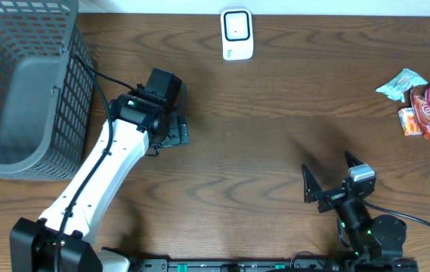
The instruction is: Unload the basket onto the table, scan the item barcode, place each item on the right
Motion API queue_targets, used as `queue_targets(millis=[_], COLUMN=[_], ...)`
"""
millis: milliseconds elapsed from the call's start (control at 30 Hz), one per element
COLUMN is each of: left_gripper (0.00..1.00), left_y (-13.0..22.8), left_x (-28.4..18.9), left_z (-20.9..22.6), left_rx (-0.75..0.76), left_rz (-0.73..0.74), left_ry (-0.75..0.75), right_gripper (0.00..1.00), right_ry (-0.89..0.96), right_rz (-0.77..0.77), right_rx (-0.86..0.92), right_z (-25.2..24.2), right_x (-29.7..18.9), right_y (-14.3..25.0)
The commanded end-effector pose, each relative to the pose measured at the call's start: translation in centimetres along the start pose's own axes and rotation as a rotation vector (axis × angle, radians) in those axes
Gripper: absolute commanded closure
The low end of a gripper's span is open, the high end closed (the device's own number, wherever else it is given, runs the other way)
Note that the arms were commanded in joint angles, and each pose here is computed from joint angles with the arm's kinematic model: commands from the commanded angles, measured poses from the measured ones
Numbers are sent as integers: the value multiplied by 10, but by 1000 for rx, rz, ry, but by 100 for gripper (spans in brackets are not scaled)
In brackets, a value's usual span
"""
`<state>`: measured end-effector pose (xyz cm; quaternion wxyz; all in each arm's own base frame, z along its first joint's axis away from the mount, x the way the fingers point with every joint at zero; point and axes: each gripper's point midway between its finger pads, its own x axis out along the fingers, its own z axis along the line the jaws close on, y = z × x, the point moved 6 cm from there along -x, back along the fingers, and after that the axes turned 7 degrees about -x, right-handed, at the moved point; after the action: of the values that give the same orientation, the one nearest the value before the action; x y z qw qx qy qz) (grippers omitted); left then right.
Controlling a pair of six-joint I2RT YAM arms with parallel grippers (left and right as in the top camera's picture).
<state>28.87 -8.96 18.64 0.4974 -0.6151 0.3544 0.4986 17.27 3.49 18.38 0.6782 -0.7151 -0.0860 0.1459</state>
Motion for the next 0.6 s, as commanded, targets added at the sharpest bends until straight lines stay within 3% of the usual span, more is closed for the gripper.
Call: queue_targets(millis=[0,567], left_gripper=[2,2], left_y=[-1,-1], left_x=[2,2], left_z=[3,3], left_rx=[9,9], left_rz=[-5,-5], left_ry=[-22,-22], right_gripper=[1,1], right_ry=[-6,246], right_rz=[-3,-68], right_rx=[2,-16], right_z=[1,-28], right_x=[5,6], right_y=[13,12])
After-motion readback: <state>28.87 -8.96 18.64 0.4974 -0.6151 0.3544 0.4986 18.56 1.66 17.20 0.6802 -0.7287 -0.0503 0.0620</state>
